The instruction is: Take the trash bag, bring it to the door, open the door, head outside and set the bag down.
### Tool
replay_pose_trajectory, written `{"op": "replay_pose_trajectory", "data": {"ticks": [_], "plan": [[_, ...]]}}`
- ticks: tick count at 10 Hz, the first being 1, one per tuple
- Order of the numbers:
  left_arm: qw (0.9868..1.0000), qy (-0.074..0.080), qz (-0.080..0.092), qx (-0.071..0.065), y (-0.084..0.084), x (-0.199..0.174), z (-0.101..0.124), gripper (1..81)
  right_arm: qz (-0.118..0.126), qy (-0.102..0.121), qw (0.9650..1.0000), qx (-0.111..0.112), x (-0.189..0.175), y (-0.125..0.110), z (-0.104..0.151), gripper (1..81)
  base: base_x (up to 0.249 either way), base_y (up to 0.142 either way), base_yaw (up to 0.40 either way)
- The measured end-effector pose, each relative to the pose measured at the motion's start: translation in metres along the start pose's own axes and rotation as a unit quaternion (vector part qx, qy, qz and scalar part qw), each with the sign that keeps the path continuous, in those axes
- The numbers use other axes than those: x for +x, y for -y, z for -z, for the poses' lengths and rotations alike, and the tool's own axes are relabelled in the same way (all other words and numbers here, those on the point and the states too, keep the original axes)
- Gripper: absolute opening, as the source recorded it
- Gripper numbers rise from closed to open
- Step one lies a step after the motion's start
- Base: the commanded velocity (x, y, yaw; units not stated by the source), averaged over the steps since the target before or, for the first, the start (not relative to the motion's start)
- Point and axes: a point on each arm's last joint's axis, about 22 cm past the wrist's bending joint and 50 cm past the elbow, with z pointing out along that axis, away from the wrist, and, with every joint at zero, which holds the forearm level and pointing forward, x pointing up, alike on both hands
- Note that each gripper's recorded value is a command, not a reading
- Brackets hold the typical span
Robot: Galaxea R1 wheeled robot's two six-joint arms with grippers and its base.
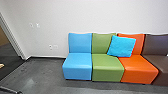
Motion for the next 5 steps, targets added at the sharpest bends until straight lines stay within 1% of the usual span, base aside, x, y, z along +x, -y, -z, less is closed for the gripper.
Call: {"op": "replay_pose_trajectory", "data": {"ticks": [1, 2, 3, 4, 5], "plan": [[0.9999, -0.007, -0.010, 0.007, 0.007, -0.004, 0.014, 1.0, -0.001, -0.005, 1.0000, -0.004, -0.005, 0.002, 0.005, 81.1, 0.000, 0.000, 0.000], [0.9998, -0.003, -0.017, 0.014, 0.015, -0.018, 0.018, 1.0, -0.004, -0.009, 0.9999, -0.008, -0.012, 0.000, 0.009, 81.1, 0.000, 0.000, 0.000], [0.9995, 0.010, -0.018, 0.024, 0.029, -0.042, 0.019, 1.0, -0.008, -0.001, 0.9999, -0.014, -0.027, -0.003, 0.011, 81.1, 0.000, 0.000, 0.000], [0.9989, 0.024, -0.022, 0.034, 0.042, -0.066, 0.023, 1.0, -0.014, 0.001, 0.9997, -0.018, -0.036, -0.004, 0.015, 81.1, 0.000, 0.000, 0.000], [0.9979, 0.035, -0.037, 0.041, 0.053, -0.083, 0.030, 1.0, -0.020, 0.001, 0.9995, -0.026, -0.043, -0.009, 0.020, 81.1, 0.000, 0.000, 0.000]]}}
